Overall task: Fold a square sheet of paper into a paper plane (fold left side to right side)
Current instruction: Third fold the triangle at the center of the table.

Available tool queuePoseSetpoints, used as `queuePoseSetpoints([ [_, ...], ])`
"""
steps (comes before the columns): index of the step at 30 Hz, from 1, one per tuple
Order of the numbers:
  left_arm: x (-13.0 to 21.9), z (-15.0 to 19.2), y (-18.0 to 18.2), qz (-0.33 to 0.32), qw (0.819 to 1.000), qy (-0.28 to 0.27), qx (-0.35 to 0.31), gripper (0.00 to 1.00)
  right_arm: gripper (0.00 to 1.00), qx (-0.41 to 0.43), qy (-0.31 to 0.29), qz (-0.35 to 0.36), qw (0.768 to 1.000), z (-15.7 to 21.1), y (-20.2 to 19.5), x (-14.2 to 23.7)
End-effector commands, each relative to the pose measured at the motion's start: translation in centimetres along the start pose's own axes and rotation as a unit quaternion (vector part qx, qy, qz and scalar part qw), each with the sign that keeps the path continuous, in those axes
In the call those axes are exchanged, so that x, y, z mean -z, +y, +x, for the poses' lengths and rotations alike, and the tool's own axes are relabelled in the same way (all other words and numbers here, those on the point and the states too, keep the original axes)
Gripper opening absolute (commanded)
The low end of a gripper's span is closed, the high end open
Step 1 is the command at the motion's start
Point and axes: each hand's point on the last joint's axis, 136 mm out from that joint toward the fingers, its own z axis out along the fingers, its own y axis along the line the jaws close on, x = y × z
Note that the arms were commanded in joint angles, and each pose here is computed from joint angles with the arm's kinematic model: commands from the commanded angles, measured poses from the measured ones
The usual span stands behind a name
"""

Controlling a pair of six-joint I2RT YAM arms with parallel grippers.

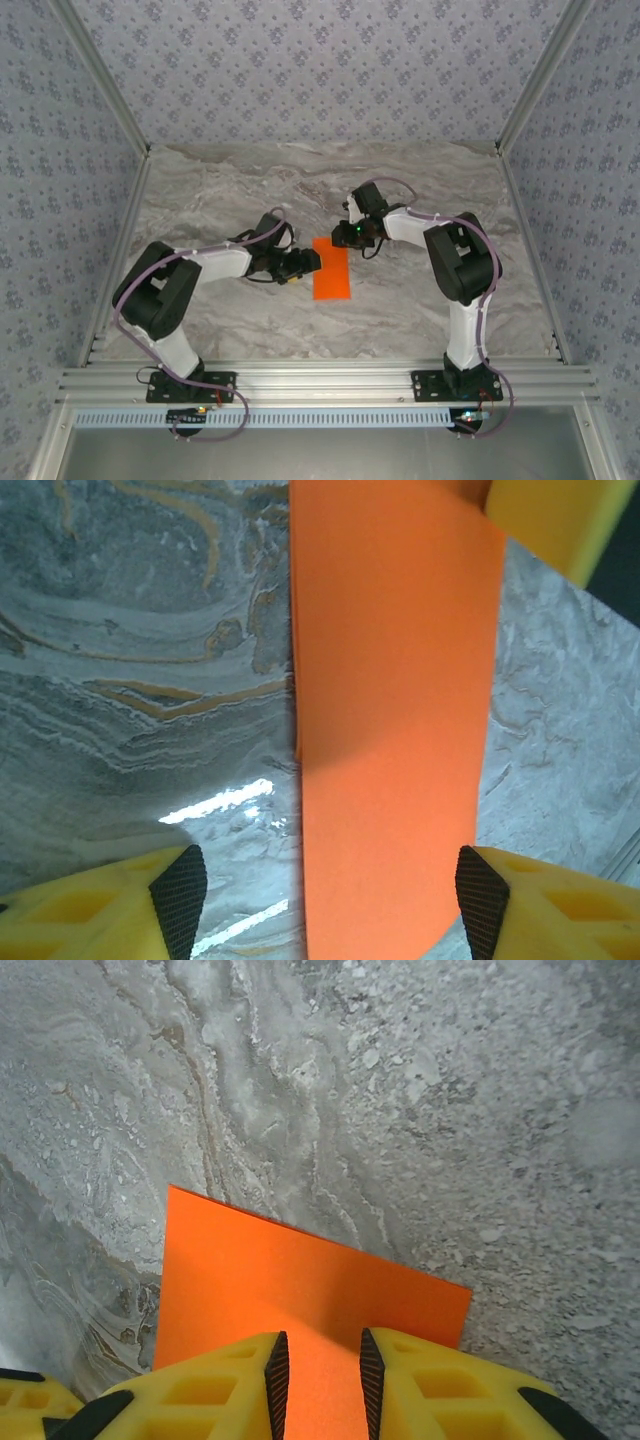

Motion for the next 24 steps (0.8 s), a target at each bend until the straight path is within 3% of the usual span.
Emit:
queuePoseSetpoints([
  [1,-0.2,-0.7,-1.6,0.028,1.000,0.003,0.000,0.69,0.27,0.004,0.021,0.024,0.999,1.3,-1.3,-0.5],
  [24,-2.4,0.0,-2.5,0.043,0.999,0.031,0.008,0.48,0.27,0.003,0.020,0.018,1.000,1.3,-1.0,-0.4],
])
